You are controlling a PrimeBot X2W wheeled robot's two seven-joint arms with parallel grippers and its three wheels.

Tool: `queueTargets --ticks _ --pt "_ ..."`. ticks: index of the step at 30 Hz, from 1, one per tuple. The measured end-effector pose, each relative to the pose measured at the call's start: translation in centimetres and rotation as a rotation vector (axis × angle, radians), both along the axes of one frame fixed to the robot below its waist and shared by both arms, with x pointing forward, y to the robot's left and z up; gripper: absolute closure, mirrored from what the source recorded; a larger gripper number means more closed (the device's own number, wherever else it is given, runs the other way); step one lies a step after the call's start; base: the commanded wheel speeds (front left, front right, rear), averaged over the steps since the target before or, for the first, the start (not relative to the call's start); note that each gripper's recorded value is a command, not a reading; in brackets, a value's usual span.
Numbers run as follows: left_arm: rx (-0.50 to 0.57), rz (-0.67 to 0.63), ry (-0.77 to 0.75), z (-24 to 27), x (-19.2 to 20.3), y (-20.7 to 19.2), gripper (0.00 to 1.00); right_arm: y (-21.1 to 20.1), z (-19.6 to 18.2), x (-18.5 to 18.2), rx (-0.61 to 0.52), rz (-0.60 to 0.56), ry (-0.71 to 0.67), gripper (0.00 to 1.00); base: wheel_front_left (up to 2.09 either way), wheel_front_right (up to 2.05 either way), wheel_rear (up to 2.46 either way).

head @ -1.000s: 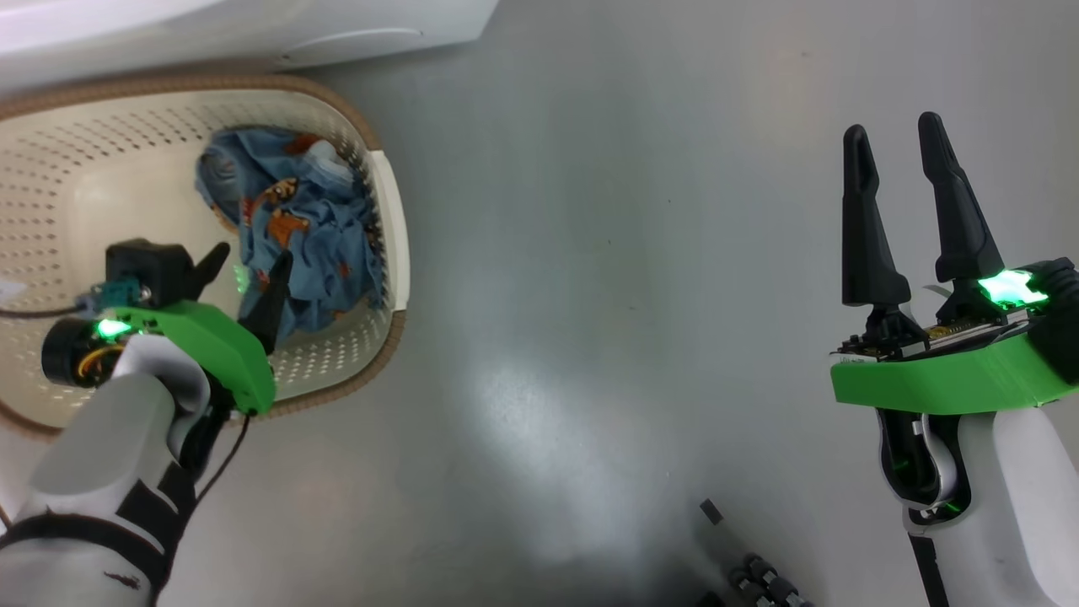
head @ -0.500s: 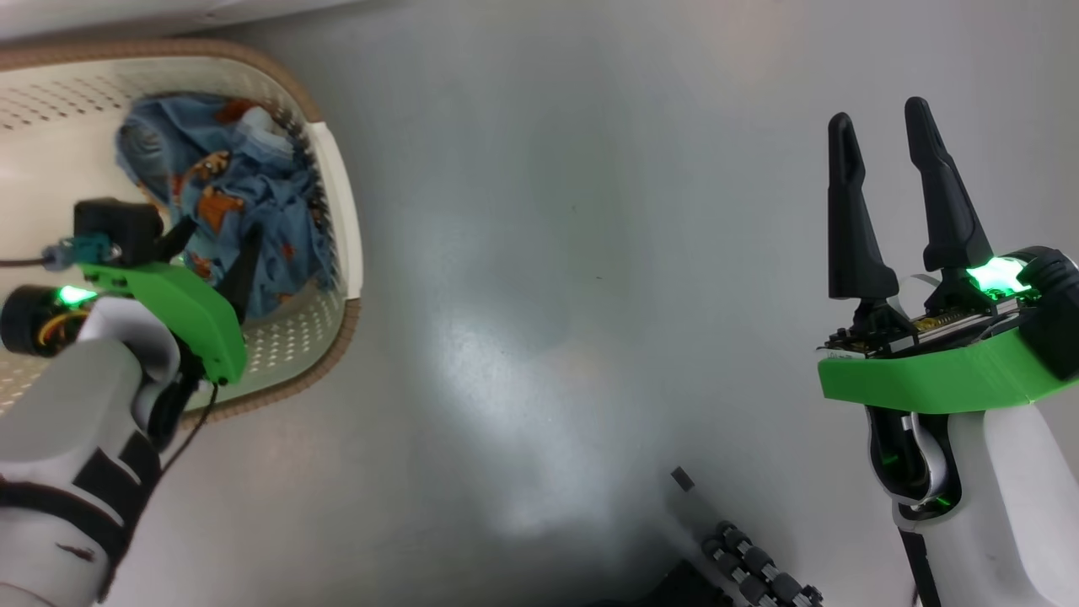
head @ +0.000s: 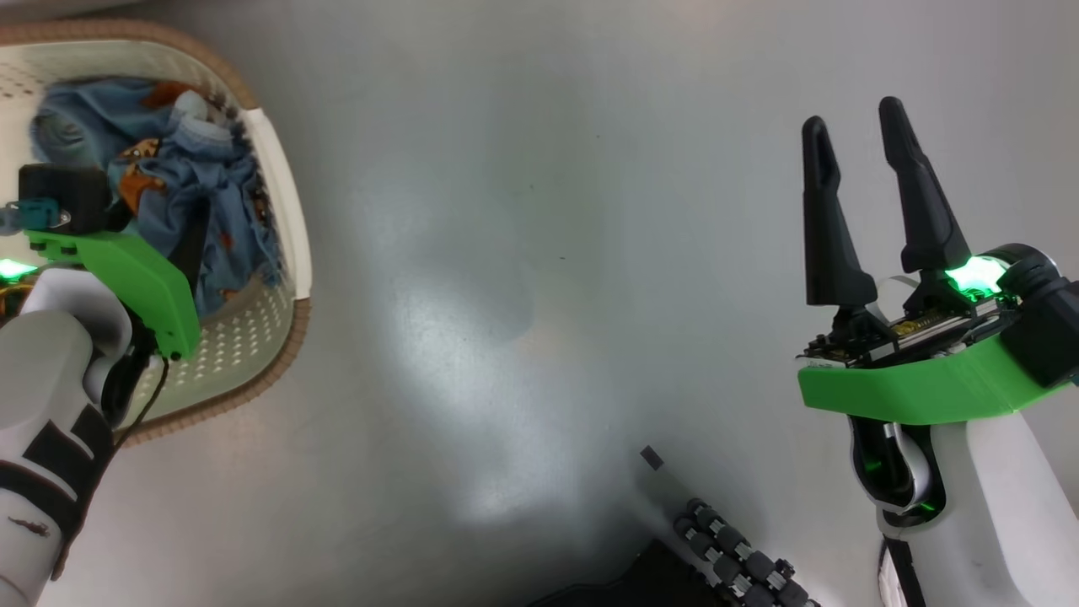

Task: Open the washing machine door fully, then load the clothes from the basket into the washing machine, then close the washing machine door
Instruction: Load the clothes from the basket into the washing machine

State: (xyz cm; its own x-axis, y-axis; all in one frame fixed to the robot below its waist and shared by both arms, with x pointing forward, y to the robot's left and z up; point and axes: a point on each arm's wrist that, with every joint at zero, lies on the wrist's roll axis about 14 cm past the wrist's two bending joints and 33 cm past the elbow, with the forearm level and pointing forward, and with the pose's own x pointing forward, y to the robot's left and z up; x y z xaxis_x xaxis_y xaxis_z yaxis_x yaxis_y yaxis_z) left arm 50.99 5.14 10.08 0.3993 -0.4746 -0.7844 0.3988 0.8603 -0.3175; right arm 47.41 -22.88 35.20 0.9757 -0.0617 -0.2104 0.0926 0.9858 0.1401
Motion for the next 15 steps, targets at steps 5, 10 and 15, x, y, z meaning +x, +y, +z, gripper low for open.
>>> queueTargets --ticks 5,10,15 --pt "0.005 -0.018 0.009 -0.4 -0.2 -0.4 0.65 -0.1 0.2 -0.1 -0.005 -0.001 -0.001 0.00 0.00 0.00 0.00" --pt "0.003 -0.010 -0.006 0.1 0.3 -0.4 1.00 0.0 0.5 0.0 -0.011 0.003 -0.009 0.00 0.00 0.00 0.00" --pt "-0.014 0.019 -0.033 1.5 0.9 -0.5 1.00 0.3 1.5 0.2 -0.005 0.008 -0.035 0.00 0.00 0.00 0.00"
